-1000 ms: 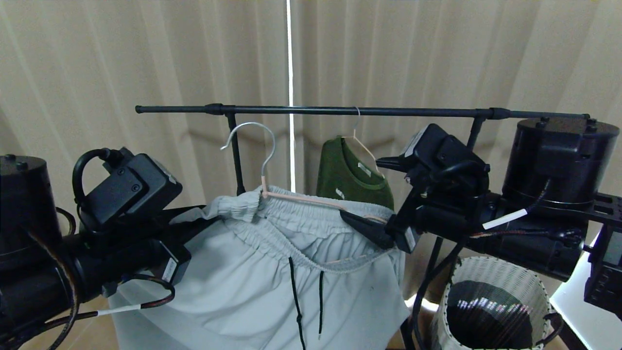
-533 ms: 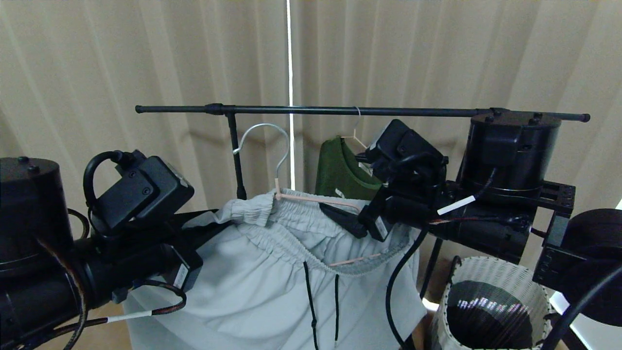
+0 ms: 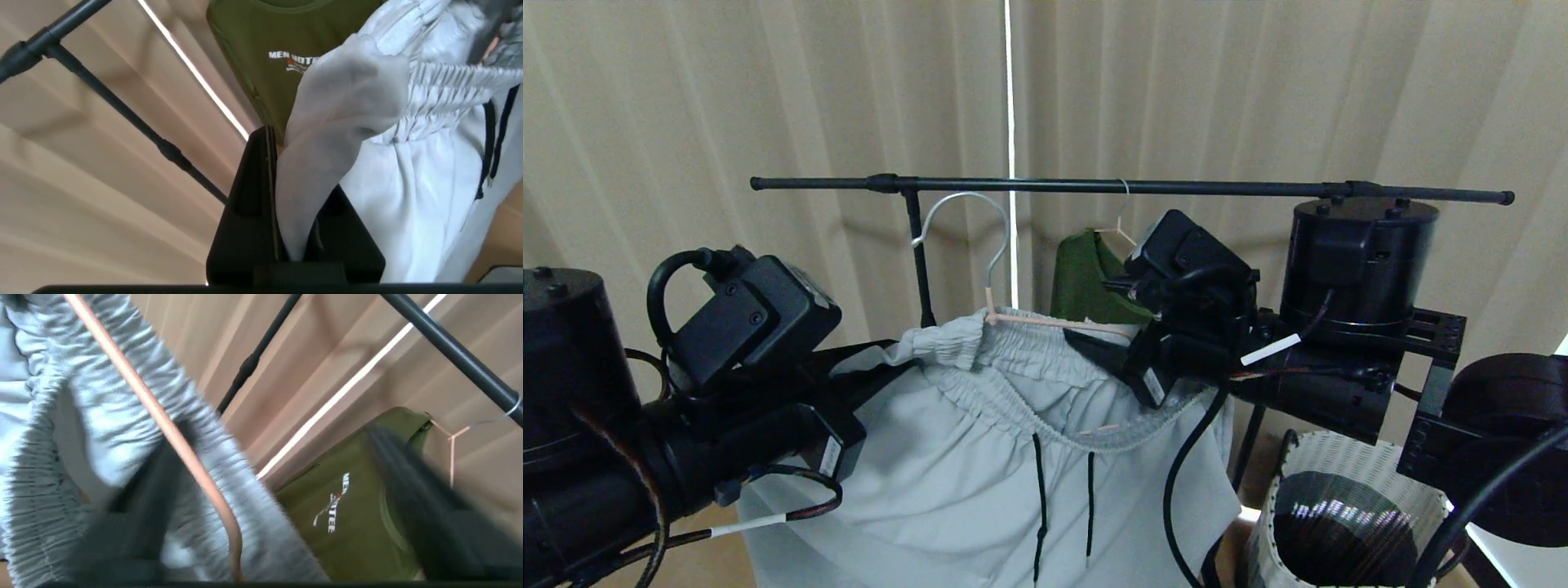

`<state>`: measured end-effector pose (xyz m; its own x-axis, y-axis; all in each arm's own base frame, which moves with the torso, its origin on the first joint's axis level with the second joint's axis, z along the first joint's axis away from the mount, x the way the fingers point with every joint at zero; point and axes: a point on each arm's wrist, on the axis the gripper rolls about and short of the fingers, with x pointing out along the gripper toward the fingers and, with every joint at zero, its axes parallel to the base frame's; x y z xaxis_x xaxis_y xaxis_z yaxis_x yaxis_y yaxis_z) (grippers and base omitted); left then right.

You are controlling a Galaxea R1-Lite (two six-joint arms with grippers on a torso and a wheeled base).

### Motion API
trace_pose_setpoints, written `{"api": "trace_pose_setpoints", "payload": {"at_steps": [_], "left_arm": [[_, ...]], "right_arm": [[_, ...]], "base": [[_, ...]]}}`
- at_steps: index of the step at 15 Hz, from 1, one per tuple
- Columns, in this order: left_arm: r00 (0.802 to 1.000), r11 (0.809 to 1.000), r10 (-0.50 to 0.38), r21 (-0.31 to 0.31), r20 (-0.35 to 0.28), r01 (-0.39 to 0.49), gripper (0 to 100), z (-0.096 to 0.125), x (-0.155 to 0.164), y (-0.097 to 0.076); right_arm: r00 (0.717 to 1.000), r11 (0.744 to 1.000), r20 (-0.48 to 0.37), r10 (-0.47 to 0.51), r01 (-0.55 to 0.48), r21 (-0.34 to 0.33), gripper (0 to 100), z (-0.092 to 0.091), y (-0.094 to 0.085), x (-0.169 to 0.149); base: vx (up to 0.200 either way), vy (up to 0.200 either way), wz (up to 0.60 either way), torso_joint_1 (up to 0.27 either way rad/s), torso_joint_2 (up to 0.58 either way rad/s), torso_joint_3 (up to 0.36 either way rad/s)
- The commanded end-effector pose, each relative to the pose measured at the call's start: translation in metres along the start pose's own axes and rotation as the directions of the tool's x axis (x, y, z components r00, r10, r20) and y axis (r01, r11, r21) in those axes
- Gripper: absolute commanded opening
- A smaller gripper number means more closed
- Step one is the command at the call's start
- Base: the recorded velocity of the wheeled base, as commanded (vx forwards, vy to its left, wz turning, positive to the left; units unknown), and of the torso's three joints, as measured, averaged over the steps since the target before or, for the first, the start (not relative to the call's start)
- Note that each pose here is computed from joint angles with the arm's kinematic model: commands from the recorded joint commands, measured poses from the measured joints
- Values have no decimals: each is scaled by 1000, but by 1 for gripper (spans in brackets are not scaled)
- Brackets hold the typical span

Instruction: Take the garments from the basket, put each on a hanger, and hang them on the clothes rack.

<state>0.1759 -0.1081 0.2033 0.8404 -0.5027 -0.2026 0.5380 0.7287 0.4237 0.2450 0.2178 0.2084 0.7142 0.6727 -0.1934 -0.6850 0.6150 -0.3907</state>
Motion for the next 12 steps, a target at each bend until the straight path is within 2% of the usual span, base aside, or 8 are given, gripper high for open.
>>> {"api": "trace_pose_setpoints", "payload": {"at_steps": [1, 10, 11, 12], "left_arm": [[1000, 1000, -2, 0, -2, 2, 0, -1, 0, -1], [1000, 1000, -5, 0, -13, 5, 0, -2, 4, -1], [1000, 1000, -6, 2, -11, 6, 100, -2, 3, -1], [1000, 1000, -6, 2, -7, 6, 100, -1, 2, -1]], "right_arm": [[1000, 1000, 2, 1, -1, 0, 0, 0, 0, 0], [1000, 1000, 18, -5, 5, 5, 0, 4, -1, -9], [1000, 1000, 13, -4, 4, 5, 0, 3, 0, -10], [1000, 1000, 18, -13, 13, 7, 0, 5, -1, -14]], "base": [[0, 0, 0, 0, 0, 0], [0, 0, 0, 0, 0, 0], [0, 0, 0, 0, 0, 0], [0, 0, 0, 0, 0, 0]]}}
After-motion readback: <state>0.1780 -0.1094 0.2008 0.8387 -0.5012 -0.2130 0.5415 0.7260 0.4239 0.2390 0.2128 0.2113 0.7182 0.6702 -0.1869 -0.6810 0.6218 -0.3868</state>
